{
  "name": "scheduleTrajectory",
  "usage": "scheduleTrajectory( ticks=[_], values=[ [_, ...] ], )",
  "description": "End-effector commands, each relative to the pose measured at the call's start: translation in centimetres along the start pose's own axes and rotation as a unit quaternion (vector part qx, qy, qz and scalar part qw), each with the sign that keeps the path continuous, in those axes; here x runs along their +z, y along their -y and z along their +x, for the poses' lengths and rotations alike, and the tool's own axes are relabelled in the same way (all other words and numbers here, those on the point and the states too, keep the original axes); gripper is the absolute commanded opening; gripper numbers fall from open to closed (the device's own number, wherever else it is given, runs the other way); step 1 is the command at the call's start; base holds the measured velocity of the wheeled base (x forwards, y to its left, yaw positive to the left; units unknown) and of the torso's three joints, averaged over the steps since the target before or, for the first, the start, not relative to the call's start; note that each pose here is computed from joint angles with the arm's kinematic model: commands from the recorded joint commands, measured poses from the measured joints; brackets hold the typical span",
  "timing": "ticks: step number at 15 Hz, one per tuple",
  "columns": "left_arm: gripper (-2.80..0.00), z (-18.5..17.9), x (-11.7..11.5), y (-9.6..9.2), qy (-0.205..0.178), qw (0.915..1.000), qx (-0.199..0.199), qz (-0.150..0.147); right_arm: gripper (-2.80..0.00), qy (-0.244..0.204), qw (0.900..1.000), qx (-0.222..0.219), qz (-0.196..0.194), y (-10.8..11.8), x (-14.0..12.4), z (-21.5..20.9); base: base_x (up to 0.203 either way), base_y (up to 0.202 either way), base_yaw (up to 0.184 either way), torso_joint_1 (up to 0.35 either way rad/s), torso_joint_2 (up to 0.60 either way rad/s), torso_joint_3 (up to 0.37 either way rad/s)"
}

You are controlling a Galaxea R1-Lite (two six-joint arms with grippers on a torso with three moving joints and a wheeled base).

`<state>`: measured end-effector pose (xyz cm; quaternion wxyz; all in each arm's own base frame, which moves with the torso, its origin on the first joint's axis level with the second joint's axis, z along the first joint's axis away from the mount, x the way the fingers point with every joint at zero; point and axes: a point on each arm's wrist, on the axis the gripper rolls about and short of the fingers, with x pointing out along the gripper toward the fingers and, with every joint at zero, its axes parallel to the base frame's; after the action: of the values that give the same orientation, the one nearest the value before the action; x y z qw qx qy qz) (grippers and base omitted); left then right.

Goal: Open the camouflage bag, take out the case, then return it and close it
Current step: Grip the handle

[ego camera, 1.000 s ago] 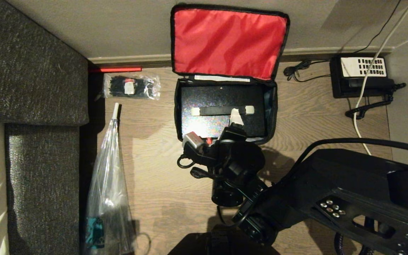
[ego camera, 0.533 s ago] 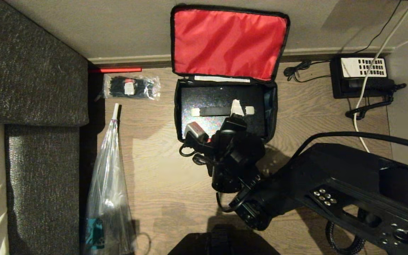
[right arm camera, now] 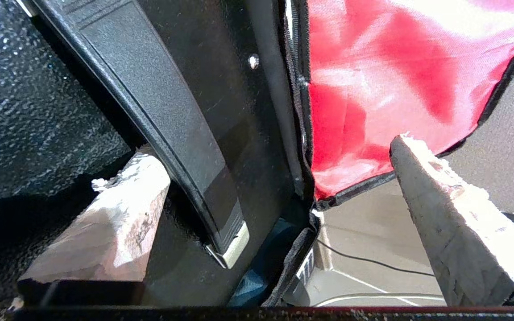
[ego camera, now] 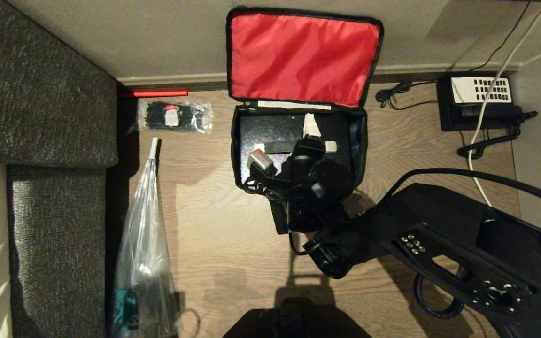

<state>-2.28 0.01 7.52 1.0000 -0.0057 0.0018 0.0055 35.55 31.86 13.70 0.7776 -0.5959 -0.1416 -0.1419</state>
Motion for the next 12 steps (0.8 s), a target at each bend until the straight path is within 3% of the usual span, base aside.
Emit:
scheduleTrajectory(
  ticks=[1, 4, 9, 12],
  values=[
    [-2.80, 0.0, -0.1, 0.0, 0.000, 1.0000, 0.001, 0.000, 0.00, -0.001, 1.000, 0.003, -0.007, -0.8, -0.1, -0.1, 0.000, 0.000, 0.000, 0.000, 0.00, 0.000],
    [-2.80, 0.0, -0.1, 0.0, 0.000, 1.0000, 0.001, 0.000, 0.00, 0.019, 1.000, 0.001, -0.009, -0.8, 0.0, -0.1, 0.000, 0.000, 0.000, 0.000, 0.00, 0.000],
    [-2.80, 0.0, -0.1, 0.0, 0.000, 1.0000, 0.001, 0.000, 0.00, 0.022, 0.999, 0.023, -0.037, -2.3, -0.5, -0.9, 0.000, 0.000, 0.000, 0.000, 0.00, 0.000],
    [-2.80, 0.0, -0.1, 0.0, 0.000, 1.0000, 0.001, 0.000, 0.00, 0.016, 0.998, 0.023, -0.056, -1.9, -0.6, -0.9, 0.000, 0.000, 0.000, 0.000, 0.00, 0.000]
  ],
)
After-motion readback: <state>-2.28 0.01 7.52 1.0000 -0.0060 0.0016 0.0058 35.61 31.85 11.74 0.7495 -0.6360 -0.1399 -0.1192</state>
